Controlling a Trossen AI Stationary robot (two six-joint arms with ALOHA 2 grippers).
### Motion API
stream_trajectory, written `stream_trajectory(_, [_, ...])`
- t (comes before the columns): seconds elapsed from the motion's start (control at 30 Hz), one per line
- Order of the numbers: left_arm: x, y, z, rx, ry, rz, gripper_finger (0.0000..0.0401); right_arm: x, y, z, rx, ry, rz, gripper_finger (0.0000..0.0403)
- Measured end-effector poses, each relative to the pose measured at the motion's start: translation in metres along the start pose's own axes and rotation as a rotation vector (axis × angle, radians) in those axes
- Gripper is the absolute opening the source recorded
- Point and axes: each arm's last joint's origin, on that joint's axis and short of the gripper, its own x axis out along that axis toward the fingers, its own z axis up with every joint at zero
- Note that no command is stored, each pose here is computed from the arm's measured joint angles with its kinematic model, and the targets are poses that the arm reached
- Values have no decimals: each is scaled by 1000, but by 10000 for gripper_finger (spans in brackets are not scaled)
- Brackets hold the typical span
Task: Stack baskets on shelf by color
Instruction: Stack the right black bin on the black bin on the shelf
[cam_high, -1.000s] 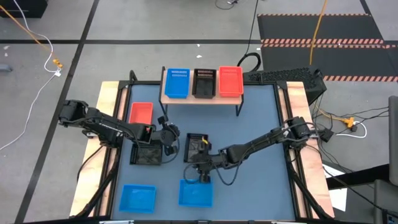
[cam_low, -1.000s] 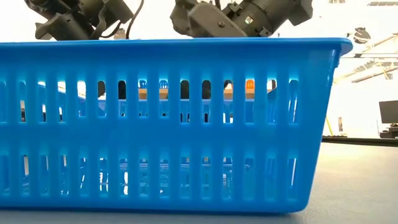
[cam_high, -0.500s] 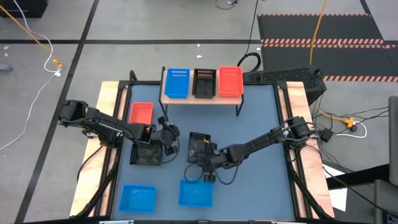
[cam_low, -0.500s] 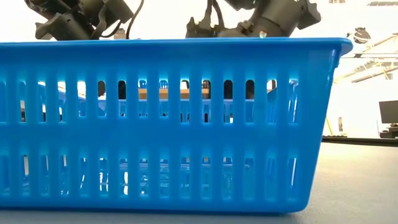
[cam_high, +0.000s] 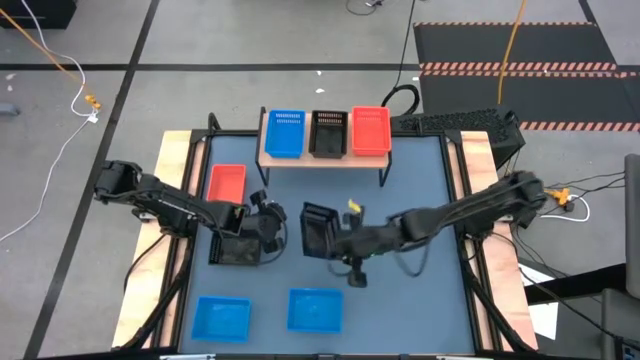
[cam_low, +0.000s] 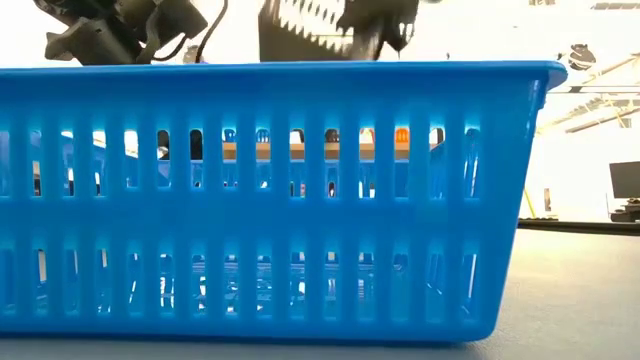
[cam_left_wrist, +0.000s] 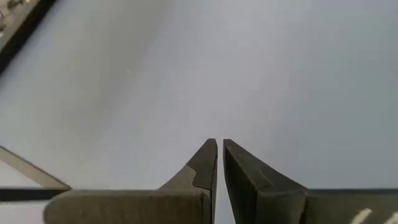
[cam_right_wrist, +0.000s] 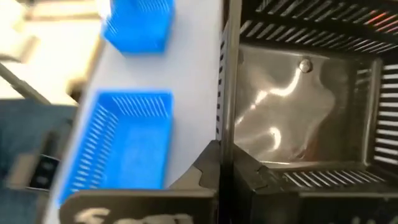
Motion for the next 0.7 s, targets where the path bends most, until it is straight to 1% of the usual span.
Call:
stream_trajectory(0.17, [-7, -13, -6, -53, 7, -36, 31, -51, -4, 33, -118, -240, 24, 1])
stream_trajectory(0.27, [-12, -22, -9, -66, -3, -64, 31, -71, -17, 52, -210, -307, -42, 1])
stream_trajectory(0.33, [-15, -26, -9, -75, -17, -73, 31, -79, -34, 61, -235, -282, -134, 1])
stream_trajectory(0.4, [-17, -29, -9, -88, -36, -74, 31, -79, -54, 67, -245, -220, -226, 1])
stream_trajectory(0.53, [-18, -31, -7, -102, -63, -85, 31, -76, -95, 75, -195, -141, -402, 1])
stream_trajectory(0.6, [-18, -31, -7, -98, -63, -85, 31, -71, -110, 76, -172, -137, -469, 1])
stream_trajectory(0.7, [-18, -31, -7, -90, -67, -73, 31, -65, -128, 75, -227, -89, -509, 0])
